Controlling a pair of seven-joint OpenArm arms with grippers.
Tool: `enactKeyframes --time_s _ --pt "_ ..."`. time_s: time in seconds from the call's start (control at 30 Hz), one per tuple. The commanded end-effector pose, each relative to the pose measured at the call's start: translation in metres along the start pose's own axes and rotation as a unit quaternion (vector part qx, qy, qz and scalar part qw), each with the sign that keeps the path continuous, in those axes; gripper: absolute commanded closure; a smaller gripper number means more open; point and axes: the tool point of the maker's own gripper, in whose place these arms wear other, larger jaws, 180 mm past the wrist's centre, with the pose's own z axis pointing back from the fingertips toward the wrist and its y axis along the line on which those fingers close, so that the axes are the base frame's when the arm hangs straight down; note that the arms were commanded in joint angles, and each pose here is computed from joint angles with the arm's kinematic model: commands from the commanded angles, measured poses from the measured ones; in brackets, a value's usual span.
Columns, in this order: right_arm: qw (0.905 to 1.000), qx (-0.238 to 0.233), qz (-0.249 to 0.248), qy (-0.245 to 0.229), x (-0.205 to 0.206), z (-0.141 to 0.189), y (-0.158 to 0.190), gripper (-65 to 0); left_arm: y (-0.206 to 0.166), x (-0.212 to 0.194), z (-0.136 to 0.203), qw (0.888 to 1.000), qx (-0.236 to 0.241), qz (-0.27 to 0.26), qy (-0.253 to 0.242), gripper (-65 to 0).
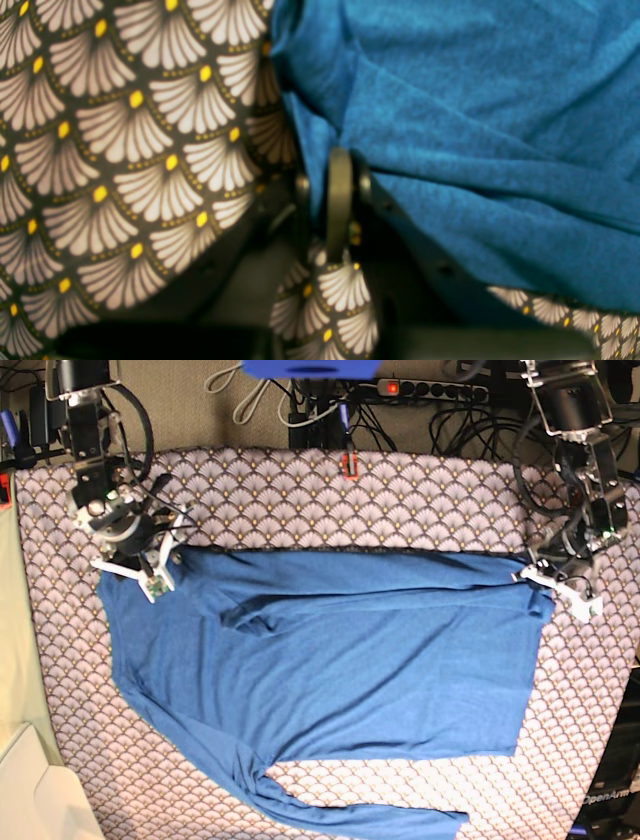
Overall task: Fold the T-shirt properly
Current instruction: 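Drag the held shoulder edge toward the robot with both grippers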
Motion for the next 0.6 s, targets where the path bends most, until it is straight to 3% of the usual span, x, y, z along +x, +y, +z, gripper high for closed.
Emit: enactKeyframes --time_s 0.0,0.17,0.23,0.37,0.57 --pt "0.9998 -0.008 0.004 -0.018 0.011 0.003 -0.008 -29.6 0.003 0.019 0.005 1.0 0.003 -0.006 -0.024 -0.3" --pt "0.9998 -0.007 0.005 -0.016 0.009 0.003 -0.008 -27.0 0.004 0.018 0.005 1.0 0.004 -0.005 -0.023 -0.4" --pt "0.9999 -0.001 0.01 -0.014 0.008 0.003 -0.006 -20.6 0.004 0.018 0.005 1.0 0.004 -0.005 -0.023 -0.4" --pt "0.9996 0.015 0.022 -0.008 0.004 0.003 0.001 -0.2 0.003 0.016 0.005 1.0 0.004 -0.006 -0.02 -0.4" --pt "0.9994 0.022 0.026 0.007 -0.013 0.007 0.007 0.0 0.005 0.009 0.006 1.0 0.005 -0.007 -0.013 -0.3"
